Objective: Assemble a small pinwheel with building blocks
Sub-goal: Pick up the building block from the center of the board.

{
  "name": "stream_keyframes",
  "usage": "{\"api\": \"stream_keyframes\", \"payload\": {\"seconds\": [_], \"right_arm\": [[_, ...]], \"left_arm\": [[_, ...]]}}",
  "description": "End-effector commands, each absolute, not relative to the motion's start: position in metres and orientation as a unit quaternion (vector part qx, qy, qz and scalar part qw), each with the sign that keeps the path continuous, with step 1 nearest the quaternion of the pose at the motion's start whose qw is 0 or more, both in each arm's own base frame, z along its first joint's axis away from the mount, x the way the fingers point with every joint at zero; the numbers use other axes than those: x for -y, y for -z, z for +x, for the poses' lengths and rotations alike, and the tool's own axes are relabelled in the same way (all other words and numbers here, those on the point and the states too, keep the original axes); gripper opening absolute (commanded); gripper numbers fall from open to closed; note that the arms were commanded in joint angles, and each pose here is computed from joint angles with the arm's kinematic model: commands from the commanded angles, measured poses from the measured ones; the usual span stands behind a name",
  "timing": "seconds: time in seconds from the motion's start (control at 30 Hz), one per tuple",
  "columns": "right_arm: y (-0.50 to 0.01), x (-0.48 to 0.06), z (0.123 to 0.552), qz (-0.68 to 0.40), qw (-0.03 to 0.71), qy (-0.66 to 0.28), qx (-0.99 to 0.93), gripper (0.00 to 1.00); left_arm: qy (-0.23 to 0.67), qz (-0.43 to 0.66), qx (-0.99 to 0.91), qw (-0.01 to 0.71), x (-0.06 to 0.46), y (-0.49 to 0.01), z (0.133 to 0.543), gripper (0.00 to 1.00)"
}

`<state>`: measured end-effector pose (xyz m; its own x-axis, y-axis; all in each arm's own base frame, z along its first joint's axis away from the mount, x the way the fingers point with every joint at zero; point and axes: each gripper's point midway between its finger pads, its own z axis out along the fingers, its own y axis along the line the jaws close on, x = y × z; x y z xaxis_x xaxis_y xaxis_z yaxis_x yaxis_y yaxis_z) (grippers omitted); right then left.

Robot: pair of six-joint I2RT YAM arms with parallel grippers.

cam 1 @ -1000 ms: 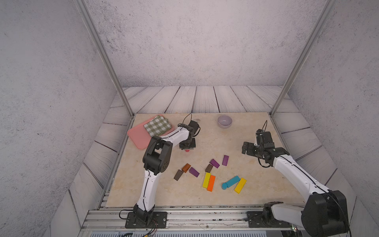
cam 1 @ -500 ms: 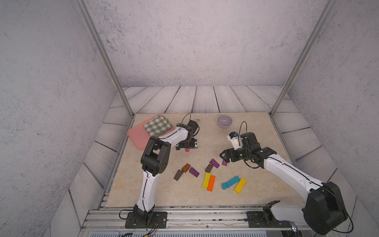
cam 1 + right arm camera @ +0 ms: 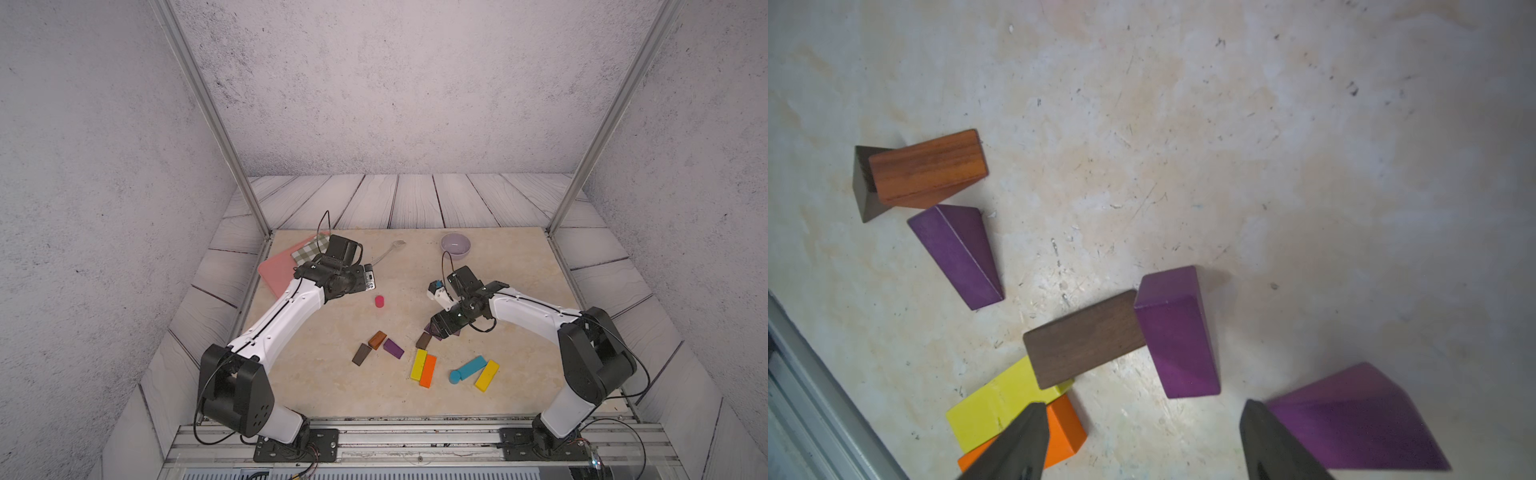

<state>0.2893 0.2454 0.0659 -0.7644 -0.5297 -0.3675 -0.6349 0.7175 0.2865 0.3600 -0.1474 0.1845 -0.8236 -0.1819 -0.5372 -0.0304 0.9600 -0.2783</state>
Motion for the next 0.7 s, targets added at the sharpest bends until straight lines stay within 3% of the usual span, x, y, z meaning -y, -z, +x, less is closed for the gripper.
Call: {"api": "stream_keyframes", "payload": {"seconds": [0.0,0.5,0.67], "right_arm": [[-0.048,-0.240,0.292,-0.332,0.105,-0.169,-0.922,0.77],[-0.017,-0.251,0.308,-0.351,0.065,-0.149,-0.922,0.75],[-0.009,-0.254,0.299,-0.368,0.046,-0.136,-0.919,0.70]], "left_arm": [[0.152,-0.042,-0.940,0.304,0.149,-0.185,0.357,0.96],[0.140,-0.032,-0.939,0.312,0.138,-0.189,0.351,0.96],[0.138,-0.034,-0.940,0.311,0.136,-0.187,0.352,0.96]]}}
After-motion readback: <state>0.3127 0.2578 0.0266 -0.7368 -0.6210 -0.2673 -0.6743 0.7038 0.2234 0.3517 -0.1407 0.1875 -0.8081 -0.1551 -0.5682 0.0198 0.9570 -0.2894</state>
